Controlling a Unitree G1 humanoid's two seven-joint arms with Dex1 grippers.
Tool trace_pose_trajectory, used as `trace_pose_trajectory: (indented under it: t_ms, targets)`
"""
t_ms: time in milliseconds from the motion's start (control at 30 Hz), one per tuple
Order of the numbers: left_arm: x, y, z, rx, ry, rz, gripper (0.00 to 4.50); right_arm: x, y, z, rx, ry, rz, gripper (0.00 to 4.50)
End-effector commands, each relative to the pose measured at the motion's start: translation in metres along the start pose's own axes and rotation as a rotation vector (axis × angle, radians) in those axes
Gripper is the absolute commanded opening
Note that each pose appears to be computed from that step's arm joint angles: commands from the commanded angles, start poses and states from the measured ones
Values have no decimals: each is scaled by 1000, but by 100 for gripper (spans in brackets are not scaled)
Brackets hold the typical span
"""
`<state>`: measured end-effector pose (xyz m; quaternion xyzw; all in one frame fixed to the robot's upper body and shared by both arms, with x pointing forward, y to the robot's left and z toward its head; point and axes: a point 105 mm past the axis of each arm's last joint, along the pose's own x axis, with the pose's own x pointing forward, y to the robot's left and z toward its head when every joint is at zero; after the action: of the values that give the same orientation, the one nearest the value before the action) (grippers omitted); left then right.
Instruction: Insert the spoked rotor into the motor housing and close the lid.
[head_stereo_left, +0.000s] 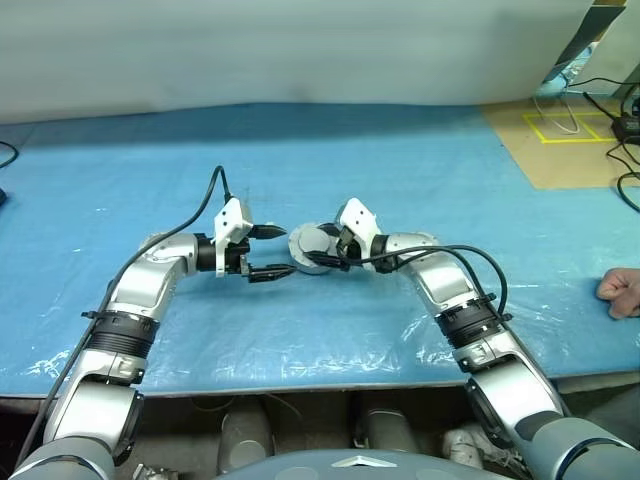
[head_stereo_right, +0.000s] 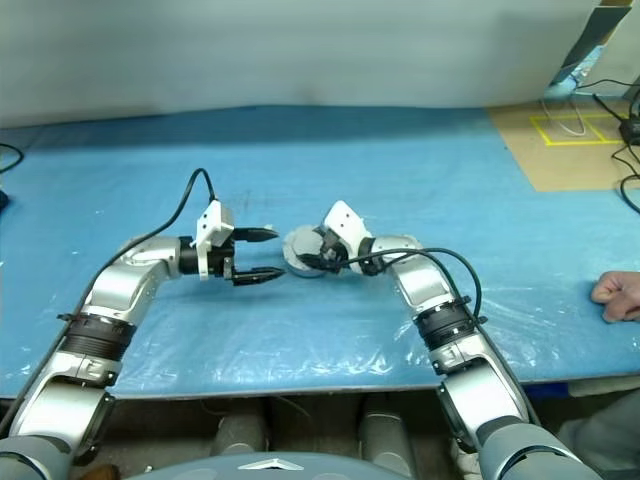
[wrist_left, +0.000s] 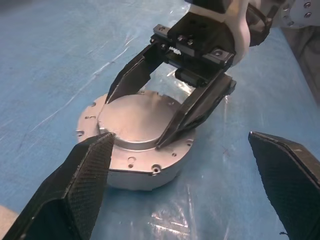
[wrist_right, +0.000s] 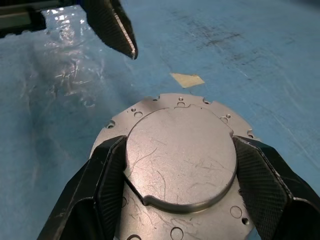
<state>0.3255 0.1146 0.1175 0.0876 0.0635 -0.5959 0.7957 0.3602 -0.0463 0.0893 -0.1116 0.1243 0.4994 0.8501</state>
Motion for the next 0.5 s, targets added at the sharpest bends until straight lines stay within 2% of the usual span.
trace_pose_trajectory:
  t_ms: [33, 333, 500]
  targets:
    - [-3, 1, 7, 36, -8, 3, 450, -8, -4, -10, 107, 17, -9, 297]
    - [-1, 2, 7, 40, -10, 3, 450, -12, -3, 16, 10, -22, 26, 297]
    - [-1, 1, 8, 40, -12, 4, 450, -3, -10, -8, 7, 57, -30, 297]
